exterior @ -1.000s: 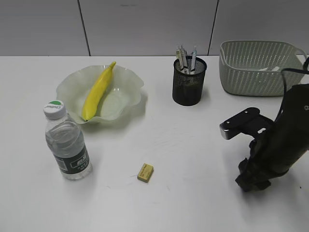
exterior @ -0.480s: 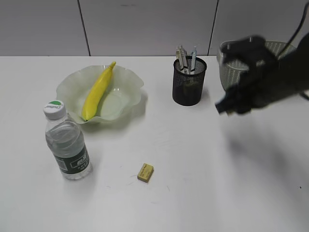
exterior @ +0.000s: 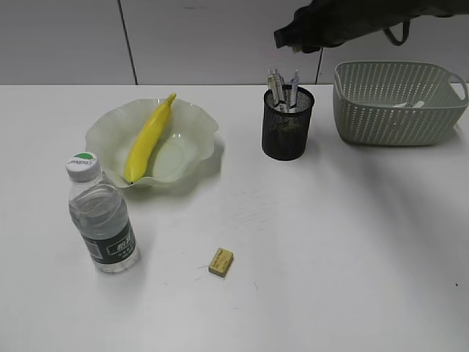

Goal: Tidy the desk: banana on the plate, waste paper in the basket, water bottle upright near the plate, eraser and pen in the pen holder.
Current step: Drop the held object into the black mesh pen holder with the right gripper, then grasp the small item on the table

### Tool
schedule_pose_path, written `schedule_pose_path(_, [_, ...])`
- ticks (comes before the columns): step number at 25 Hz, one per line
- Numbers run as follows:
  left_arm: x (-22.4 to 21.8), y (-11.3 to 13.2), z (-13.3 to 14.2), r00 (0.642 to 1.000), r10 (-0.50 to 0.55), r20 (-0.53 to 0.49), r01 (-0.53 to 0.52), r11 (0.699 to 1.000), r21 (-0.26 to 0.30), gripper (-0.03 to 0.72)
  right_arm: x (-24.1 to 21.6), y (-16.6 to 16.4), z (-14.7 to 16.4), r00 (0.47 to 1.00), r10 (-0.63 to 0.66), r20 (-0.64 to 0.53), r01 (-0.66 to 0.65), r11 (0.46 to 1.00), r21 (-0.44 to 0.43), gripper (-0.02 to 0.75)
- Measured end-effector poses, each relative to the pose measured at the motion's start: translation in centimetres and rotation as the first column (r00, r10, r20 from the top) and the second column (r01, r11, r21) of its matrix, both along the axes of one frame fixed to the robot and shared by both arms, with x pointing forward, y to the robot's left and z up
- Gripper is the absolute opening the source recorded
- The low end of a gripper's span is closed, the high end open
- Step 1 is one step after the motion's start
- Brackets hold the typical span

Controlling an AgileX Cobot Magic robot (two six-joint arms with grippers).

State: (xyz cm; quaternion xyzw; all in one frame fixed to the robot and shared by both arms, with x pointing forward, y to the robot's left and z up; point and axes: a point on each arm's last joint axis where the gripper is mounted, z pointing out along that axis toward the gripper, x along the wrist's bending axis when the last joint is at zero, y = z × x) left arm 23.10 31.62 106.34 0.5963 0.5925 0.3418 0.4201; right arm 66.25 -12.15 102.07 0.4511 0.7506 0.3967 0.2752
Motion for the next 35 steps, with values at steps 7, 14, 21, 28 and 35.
schedule_pose_path(7, [0.0,0.0,0.0,1.0,0.0,0.0,0.0,1.0,0.0,0.382,1.1,0.5,-3.2,0.995,0.006,-0.096,-0.009,0.999,-0.032,0.328])
schedule_pose_path(14, [0.0,0.0,0.0,1.0,0.0,0.0,0.0,1.0,0.0,0.382,-0.4,0.0,1.1,0.997,0.021,-0.071,-0.022,0.999,-0.027,0.456])
schedule_pose_path(21, [0.0,0.0,0.0,1.0,0.0,0.0,0.0,1.0,0.0,0.382,-7.6,-3.0,5.2,0.994,0.032,-0.107,-0.039,0.997,-0.065,0.423])
schedule_pose_path(28, [0.0,0.0,0.0,1.0,0.0,0.0,0.0,1.0,0.0,0.382,-21.3,-8.8,3.1,0.945,-0.022,-0.325,-0.028,0.989,-0.148,0.383])
schedule_pose_path(35, [0.0,0.0,0.0,1.0,0.0,0.0,0.0,1.0,0.0,0.382,-32.6,-13.5,4.8,0.952,-0.032,-0.305,-0.004,0.993,-0.115,0.382])
